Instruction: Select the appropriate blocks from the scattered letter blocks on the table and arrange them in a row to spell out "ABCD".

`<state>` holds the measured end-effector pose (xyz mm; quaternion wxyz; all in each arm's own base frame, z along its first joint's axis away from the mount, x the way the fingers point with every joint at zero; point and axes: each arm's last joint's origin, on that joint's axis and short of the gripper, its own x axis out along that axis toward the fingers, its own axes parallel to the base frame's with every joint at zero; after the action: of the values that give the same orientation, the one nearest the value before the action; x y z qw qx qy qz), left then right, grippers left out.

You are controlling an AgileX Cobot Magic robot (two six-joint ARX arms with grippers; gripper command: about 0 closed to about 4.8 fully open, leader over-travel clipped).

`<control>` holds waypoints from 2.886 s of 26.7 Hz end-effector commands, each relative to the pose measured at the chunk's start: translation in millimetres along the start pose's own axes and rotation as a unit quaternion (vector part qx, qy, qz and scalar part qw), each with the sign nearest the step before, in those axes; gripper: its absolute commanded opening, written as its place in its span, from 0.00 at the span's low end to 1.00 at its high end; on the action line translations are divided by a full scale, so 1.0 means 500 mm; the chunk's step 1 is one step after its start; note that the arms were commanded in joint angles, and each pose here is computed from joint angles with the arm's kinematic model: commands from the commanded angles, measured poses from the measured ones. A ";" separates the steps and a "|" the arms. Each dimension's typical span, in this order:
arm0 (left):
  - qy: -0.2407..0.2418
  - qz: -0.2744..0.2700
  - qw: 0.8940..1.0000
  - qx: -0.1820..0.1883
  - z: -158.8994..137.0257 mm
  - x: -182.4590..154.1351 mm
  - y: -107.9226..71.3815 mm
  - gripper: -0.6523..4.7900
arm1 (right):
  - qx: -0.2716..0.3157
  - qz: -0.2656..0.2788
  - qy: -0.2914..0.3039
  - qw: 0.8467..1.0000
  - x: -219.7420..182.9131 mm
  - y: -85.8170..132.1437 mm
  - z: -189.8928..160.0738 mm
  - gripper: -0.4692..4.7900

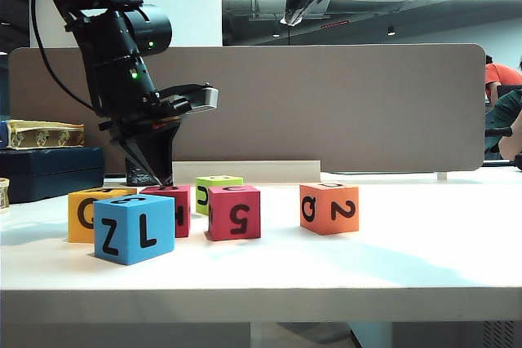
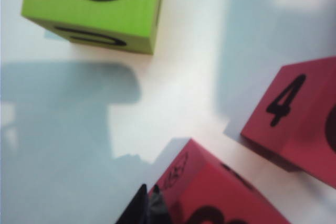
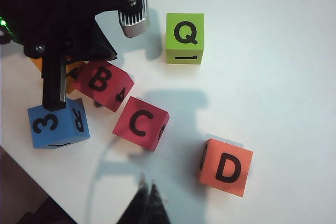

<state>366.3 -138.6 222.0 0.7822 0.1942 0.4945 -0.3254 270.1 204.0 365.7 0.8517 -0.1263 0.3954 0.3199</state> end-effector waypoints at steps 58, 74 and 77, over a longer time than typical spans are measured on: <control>-0.003 0.034 0.993 -0.111 -0.081 -0.213 0.059 0.11 | 0.094 -0.101 0.147 0.979 0.174 -0.193 -0.058 0.08; -0.035 0.010 0.994 -0.101 -0.075 -0.233 0.051 0.11 | 0.120 -0.021 0.237 0.964 0.299 -0.198 -0.111 0.08; -0.044 0.014 0.994 -0.099 -0.074 -0.240 0.049 0.11 | 0.124 0.000 0.229 0.965 0.301 -0.196 -0.109 0.08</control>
<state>324.0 -59.8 309.8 0.8178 0.1079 0.4965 -0.2702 373.5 167.7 210.4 0.7458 -0.0995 0.6223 0.2161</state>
